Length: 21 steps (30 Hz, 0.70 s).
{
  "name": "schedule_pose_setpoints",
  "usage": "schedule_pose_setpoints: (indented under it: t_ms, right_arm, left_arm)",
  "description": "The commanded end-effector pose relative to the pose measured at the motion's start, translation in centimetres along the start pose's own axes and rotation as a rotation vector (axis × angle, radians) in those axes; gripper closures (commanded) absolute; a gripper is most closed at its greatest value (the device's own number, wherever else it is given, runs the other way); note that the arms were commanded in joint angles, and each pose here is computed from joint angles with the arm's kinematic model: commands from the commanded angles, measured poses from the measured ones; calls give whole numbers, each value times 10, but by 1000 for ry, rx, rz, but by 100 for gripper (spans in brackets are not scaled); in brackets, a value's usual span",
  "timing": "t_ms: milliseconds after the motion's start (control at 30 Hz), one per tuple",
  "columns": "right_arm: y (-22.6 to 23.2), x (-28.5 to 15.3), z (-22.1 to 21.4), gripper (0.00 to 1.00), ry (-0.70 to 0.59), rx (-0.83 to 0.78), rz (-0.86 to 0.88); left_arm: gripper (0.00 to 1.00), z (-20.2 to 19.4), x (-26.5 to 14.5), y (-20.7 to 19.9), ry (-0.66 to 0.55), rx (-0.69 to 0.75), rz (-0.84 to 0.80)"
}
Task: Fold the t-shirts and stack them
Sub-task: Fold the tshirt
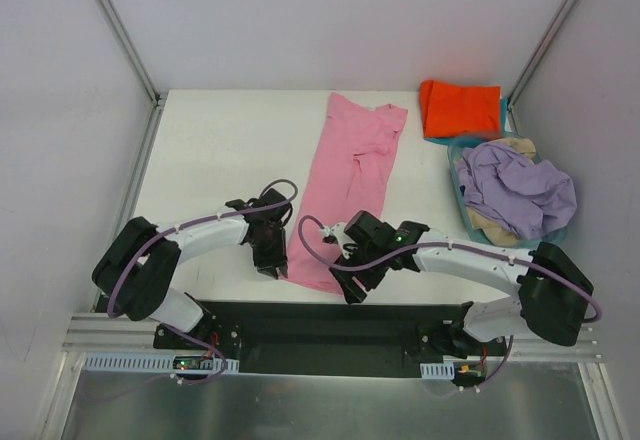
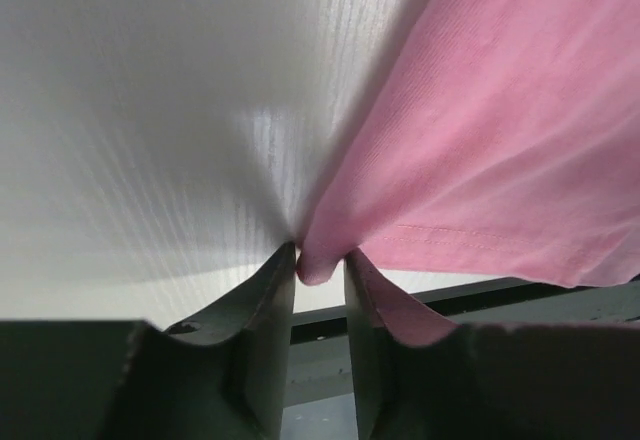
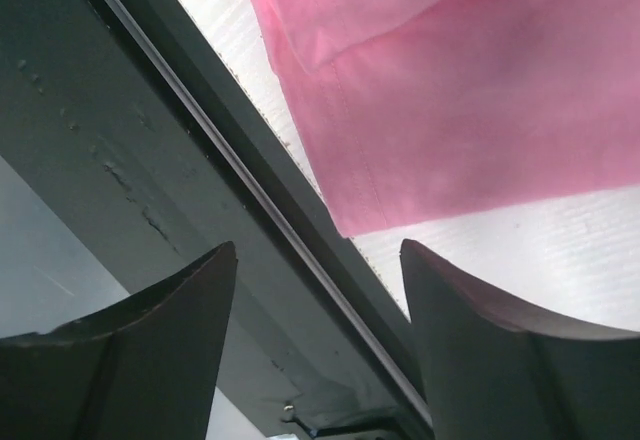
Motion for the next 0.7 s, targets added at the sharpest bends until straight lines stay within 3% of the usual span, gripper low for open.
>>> schedule_pose_setpoints:
  t_ms: [0,200,367,667]
  right_arm:
    - [-1,13,11,35,-26,-95,3]
    - [-6,35,7,47,8,-123,6]
    - [-14,45,-1,55,47,-99,-70]
    - [-7,51,-13,93,72,-118,-211]
  left_arm:
    - [80,5,1,-3,-22,-2,-2]
    - [100,1,3,-4,-5,-7,-23]
    - [100,-2,4,-2,-9,-28,-25]
    - [100,-14,2,15,-43,-77,-13]
Point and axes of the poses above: each gripper's point midway between its finger pads, its own x axis out along the fingers, its own y axis along the line the jaws close on, z = x × y, the point moved 2 cm from there along -x, back along the fingers, and after that the axes turned 1 degree about x, right-handed, at the moved point
